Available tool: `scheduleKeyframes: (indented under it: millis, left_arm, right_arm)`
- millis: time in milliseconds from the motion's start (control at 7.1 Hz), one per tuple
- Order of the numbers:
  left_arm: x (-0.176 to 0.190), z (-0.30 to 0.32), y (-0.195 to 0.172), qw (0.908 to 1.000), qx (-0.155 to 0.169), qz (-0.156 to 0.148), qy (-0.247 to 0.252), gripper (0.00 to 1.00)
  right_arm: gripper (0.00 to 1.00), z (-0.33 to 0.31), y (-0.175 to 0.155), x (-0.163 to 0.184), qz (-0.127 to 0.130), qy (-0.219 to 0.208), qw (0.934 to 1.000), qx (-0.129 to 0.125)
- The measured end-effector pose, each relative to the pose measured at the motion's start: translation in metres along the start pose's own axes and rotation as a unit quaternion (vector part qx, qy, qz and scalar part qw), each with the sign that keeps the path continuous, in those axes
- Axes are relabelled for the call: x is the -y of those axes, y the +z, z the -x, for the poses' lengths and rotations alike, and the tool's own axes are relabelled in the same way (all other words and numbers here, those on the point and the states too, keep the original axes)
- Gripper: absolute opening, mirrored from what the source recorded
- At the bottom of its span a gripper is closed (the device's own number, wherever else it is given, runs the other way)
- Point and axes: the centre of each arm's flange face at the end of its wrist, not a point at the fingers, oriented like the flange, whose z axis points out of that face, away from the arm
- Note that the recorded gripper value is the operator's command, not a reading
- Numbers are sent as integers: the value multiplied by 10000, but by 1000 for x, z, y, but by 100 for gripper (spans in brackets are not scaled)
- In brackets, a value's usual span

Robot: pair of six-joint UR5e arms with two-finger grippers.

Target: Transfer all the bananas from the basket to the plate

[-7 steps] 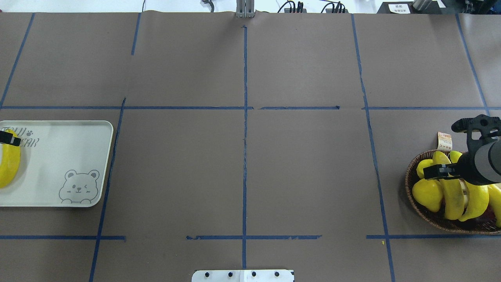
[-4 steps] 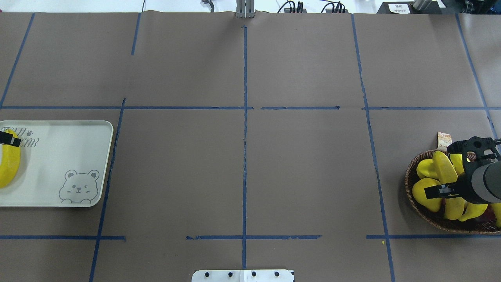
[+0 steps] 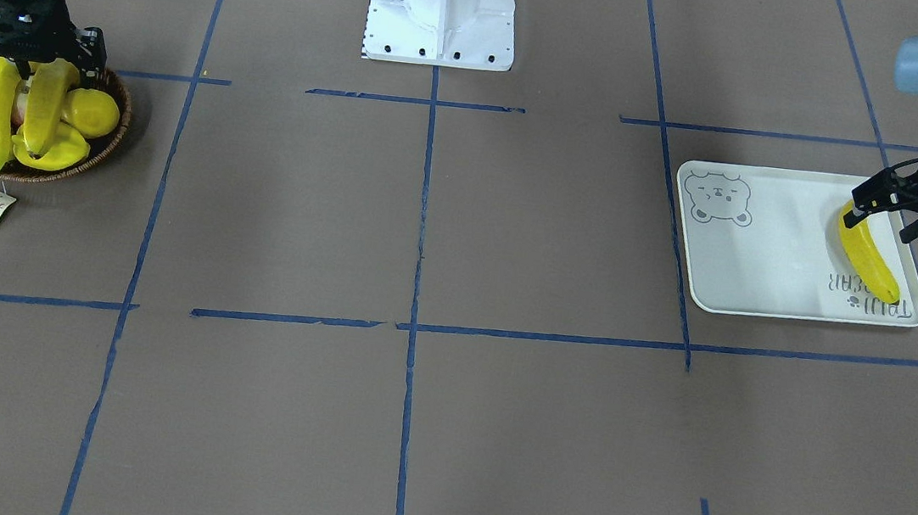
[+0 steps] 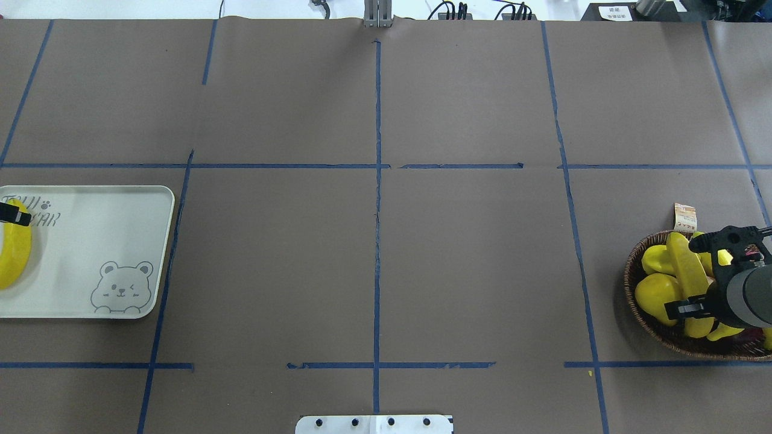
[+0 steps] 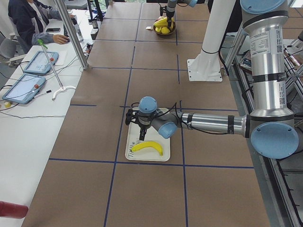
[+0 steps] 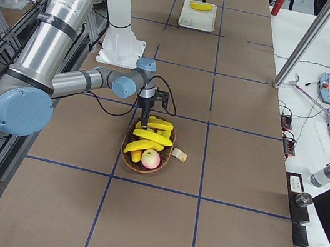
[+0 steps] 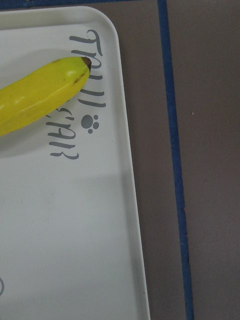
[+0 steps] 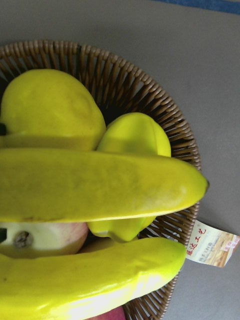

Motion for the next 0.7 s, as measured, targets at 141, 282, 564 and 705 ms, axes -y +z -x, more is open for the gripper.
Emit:
scheduleKeyframes:
  millis: [141, 282, 564, 705]
  left_arm:
    - [0, 1, 1, 10000, 5, 9, -6, 100]
    - [0, 1, 2, 10000, 6, 13, -6, 100]
    - [0, 0, 2, 10000, 3, 13, -5, 100]
    - [0, 0, 2, 10000, 2, 13, -9, 100]
  right_arm:
    - [2, 0, 0, 0, 0, -2, 10000, -4]
    - [0, 0, -1, 0, -2, -1, 10000, -1]
    - [0, 1, -16, 2, -16, 37, 10000, 88]
    - [2, 1, -38, 6, -9, 141, 9997, 197]
